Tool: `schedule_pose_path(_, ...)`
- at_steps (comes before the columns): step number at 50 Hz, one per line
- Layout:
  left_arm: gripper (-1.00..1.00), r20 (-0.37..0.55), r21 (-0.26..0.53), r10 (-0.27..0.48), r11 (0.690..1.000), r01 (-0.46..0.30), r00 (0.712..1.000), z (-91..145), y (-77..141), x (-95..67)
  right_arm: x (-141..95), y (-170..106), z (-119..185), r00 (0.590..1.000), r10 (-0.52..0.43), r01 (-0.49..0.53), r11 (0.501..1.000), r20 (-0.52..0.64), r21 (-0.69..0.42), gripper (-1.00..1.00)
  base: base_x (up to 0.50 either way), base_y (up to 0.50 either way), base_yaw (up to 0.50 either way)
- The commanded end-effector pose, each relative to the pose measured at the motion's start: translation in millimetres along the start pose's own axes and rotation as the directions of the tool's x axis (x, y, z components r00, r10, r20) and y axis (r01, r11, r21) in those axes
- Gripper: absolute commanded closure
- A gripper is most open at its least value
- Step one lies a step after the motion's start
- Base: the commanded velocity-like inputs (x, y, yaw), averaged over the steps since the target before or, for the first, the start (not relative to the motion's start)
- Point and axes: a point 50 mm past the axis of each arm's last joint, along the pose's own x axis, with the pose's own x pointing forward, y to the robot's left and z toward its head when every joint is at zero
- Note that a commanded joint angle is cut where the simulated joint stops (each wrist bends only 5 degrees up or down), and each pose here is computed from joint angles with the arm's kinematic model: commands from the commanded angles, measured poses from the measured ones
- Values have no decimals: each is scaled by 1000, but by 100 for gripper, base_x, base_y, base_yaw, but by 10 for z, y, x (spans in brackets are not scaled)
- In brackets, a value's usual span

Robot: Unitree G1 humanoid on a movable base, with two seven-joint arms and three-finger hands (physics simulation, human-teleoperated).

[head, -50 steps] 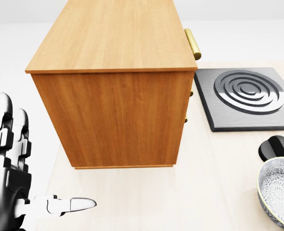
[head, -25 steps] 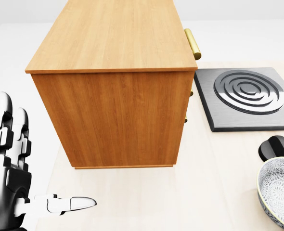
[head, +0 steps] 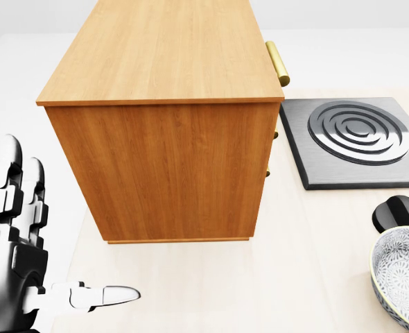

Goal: Put the bowl on the top of the cabinet.

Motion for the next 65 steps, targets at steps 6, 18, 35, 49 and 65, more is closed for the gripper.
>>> schedule_pose_path(6, -100, -5, 0, -1, 1000, 1, 1000, -15, -1, 4, 63, 28, 62, 1000, 4, -3, 999, 31, -33, -100, 0, 0, 0)
schedule_pose_path(18, -100, -3, 1, 5, 1000, -5, 1000, -18, 4, 17, 50, 40, 72, 999, 21, -20, 999, 39, -27, 100, 0, 0, 0)
schedule_pose_path(35, -100, -7, -2, -7, 1000, 7, 1000, -20, -12, 3, 78, -240, 115, 997, -49, 49, 999, 65, 3, 100, 0, 0, 0)
schedule_pose_path(49, -100, -16, -4, -12, 1000, 12, 1000, -38, -17, -2, -87, -969, 535, 943, -145, 116, 987, 298, 112, 100, 0, 0, 0)
schedule_pose_path(65, -100, -14, -5, -12, 1000, 12, 1000, -43, -21, 15, 567, -1937, 1265, 835, -215, 284, 957, 508, -63, 100, 0, 0, 0)
